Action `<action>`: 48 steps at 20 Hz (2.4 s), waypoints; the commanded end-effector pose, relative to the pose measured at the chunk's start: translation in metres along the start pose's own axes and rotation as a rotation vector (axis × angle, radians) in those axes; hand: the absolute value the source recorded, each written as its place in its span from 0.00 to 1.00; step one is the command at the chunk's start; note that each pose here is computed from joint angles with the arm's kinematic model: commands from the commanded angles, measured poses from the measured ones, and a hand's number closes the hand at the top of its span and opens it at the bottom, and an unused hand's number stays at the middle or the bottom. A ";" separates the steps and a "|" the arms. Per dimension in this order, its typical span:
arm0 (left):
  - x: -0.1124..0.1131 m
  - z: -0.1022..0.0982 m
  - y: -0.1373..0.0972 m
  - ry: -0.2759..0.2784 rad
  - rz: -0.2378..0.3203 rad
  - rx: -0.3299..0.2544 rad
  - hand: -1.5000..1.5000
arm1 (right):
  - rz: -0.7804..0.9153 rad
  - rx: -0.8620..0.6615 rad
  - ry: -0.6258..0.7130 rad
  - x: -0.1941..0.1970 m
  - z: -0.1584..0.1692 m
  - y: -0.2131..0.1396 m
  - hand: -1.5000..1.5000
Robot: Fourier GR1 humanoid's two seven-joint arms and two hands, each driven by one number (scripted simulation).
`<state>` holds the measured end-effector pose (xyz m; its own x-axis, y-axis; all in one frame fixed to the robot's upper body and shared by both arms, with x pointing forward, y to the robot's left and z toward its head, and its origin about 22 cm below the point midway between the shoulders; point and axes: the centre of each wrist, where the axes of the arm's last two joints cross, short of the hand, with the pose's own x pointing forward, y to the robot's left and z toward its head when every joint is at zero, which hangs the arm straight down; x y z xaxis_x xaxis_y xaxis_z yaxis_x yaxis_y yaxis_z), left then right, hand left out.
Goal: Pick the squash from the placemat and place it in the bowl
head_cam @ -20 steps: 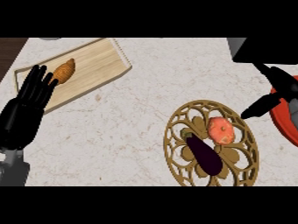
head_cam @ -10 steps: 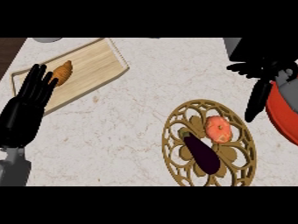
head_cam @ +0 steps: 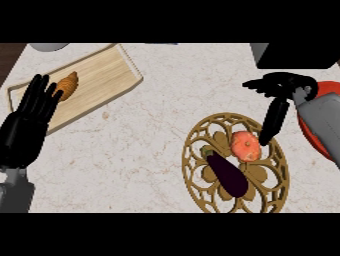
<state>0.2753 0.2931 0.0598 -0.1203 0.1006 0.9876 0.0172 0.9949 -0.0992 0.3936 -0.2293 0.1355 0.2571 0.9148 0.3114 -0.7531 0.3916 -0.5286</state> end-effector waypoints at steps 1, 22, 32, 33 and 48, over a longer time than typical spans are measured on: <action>0.008 0.013 -0.004 -0.010 -0.002 0.003 0.50 | 0.016 0.027 0.046 -0.011 0.003 0.024 0.00; 0.015 0.012 0.001 0.020 -0.005 -0.001 0.50 | 0.054 -0.125 -0.001 -0.036 -0.019 0.082 0.00; -0.004 0.008 0.023 -0.018 -0.004 -0.004 0.50 | 0.080 -0.075 0.039 -0.048 -0.061 0.098 0.00; 0.009 -0.014 -0.004 -0.003 0.004 0.001 0.50 | 0.079 -0.071 0.042 -0.017 -0.052 0.090 0.00; 0.010 0.009 -0.004 -0.005 0.006 -0.013 0.50 | 0.338 -0.129 -0.066 -0.026 -0.058 0.081 1.00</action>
<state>0.2695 0.2948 0.0615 -0.1235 0.1017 0.9871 0.0207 0.9948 -0.0999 0.3581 -0.2175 0.0368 0.0031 0.9881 0.1536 -0.7019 0.1116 -0.7035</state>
